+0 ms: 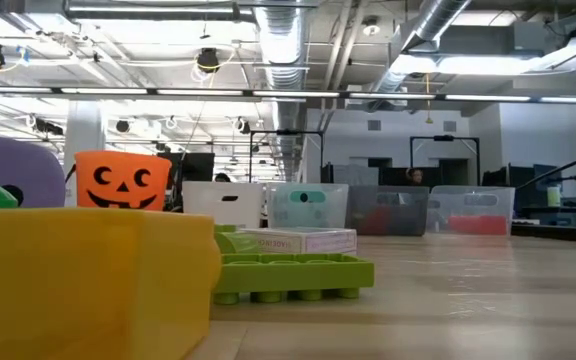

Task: Pick & Place Toys
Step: Put the large green game piece into the right transparent bin

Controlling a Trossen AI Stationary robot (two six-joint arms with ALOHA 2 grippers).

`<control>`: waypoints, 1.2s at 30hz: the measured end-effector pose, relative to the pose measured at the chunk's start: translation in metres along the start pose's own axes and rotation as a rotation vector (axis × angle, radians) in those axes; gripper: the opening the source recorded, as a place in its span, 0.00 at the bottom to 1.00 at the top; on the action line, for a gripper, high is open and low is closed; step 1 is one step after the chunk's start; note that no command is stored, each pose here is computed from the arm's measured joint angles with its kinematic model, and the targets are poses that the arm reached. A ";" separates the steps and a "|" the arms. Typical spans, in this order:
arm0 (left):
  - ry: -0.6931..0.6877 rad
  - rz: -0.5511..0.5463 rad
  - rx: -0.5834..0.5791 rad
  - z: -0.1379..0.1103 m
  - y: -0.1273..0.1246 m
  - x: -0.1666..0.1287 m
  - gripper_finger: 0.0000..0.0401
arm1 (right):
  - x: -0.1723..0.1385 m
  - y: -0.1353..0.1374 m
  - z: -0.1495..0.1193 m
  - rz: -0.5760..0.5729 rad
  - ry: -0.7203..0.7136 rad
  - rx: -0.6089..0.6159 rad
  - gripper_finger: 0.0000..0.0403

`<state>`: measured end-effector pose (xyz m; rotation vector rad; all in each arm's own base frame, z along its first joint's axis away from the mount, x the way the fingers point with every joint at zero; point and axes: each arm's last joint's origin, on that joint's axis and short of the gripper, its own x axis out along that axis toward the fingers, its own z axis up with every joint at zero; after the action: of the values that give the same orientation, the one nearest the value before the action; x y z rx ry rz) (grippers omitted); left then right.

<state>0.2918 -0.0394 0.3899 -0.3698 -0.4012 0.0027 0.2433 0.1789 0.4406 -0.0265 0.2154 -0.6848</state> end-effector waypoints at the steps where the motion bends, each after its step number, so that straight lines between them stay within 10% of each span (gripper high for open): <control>1: -0.047 -0.015 -0.016 0.005 -0.002 0.000 0.42 | 0.000 0.000 0.001 -0.014 -0.016 -0.009 0.66; 19: -0.404 -0.072 -0.287 -0.003 0.000 0.012 0.42 | 0.025 0.009 0.032 -0.141 -0.108 -0.171 0.66; 36: -0.375 -0.070 -0.276 0.010 -0.013 0.047 0.42 | 0.044 0.008 0.052 -0.118 -0.125 -0.161 0.66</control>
<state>0.3303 -0.0439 0.4211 -0.6313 -0.7889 -0.0527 0.2924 0.1549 0.4826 -0.2372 0.1493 -0.7793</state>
